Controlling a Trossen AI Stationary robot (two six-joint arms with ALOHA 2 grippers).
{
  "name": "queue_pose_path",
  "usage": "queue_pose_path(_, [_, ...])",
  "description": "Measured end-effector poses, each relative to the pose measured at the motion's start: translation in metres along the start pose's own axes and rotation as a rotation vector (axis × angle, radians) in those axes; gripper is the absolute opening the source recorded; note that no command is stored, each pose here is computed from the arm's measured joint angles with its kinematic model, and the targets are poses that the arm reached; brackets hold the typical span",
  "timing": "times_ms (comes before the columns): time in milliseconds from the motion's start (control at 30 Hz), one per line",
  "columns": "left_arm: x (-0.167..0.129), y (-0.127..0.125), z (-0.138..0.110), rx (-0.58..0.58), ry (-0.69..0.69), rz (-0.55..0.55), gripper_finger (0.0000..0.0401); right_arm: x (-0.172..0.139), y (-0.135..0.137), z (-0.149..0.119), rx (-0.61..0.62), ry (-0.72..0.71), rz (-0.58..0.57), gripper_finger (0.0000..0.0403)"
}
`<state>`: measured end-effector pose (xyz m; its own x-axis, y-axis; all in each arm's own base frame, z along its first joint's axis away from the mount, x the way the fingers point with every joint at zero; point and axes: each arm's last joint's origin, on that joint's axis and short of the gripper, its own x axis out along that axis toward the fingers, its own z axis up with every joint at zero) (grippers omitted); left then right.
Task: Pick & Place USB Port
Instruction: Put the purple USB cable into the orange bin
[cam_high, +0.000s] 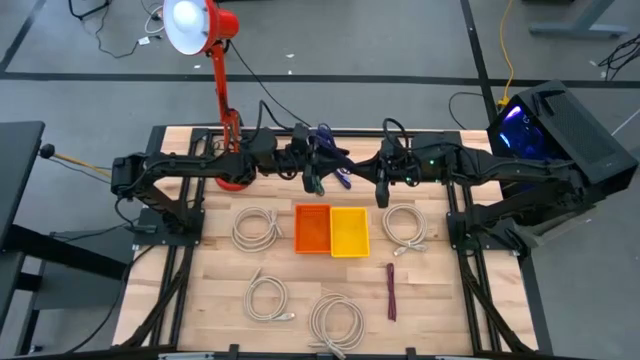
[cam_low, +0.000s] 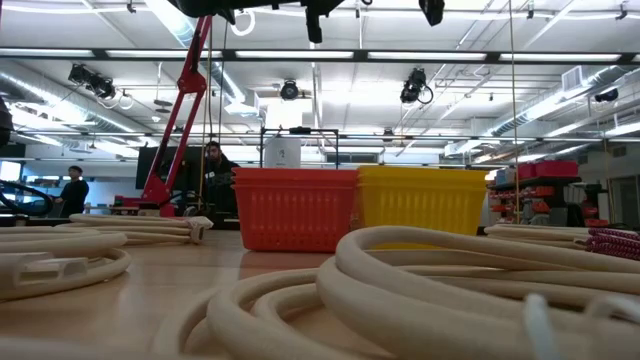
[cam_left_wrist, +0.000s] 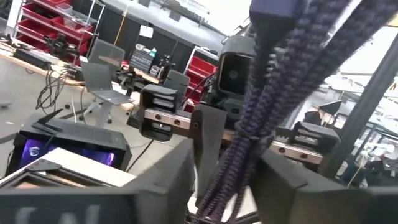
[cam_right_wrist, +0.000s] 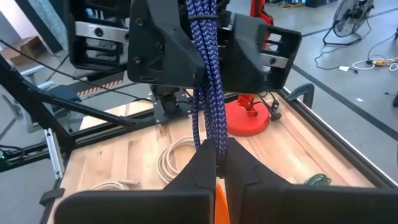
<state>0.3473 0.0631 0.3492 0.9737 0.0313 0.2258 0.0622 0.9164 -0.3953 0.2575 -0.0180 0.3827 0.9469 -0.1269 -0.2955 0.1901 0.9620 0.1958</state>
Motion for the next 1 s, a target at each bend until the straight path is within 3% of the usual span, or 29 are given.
queue_pose_path(100, [0.000, 0.000, 0.000, 0.037, 0.006, -0.008, 0.0035, 0.000, 0.000, -0.002, -0.001, 0.016, -0.001, 0.0004])
queue_pose_path(133, [0.000, 0.000, -0.001, 0.040, 0.010, -0.013, 0.0023, 0.000, 0.000, -0.002, -0.001, 0.022, -0.002, 0.0004])
queue_pose_path(267, [0.000, 0.004, -0.005, 0.033, 0.051, 0.043, 0.0019, 0.000, -0.001, -0.006, -0.003, 0.058, -0.008, 0.0014])
queue_pose_path(567, [-0.010, 0.026, -0.028, -0.007, 0.312, 0.239, 0.0018, -0.022, -0.002, -0.001, -0.045, 0.046, 0.022, 0.0099])
queue_pose_path(667, [-0.016, 0.025, -0.025, -0.064, 0.365, 0.257, 0.0018, -0.039, -0.009, 0.002, -0.066, 0.023, -0.078, 0.0115])
queue_pose_path(833, [-0.023, 0.008, -0.046, -0.143, 0.542, 0.284, 0.0018, -0.070, -0.025, 0.005, -0.096, -0.006, -0.279, 0.0124])
queue_pose_path(1000, [-0.042, -0.012, -0.079, -0.172, 0.788, 0.484, 0.0018, -0.093, -0.037, 0.002, -0.078, 0.011, -0.379, 0.0120])
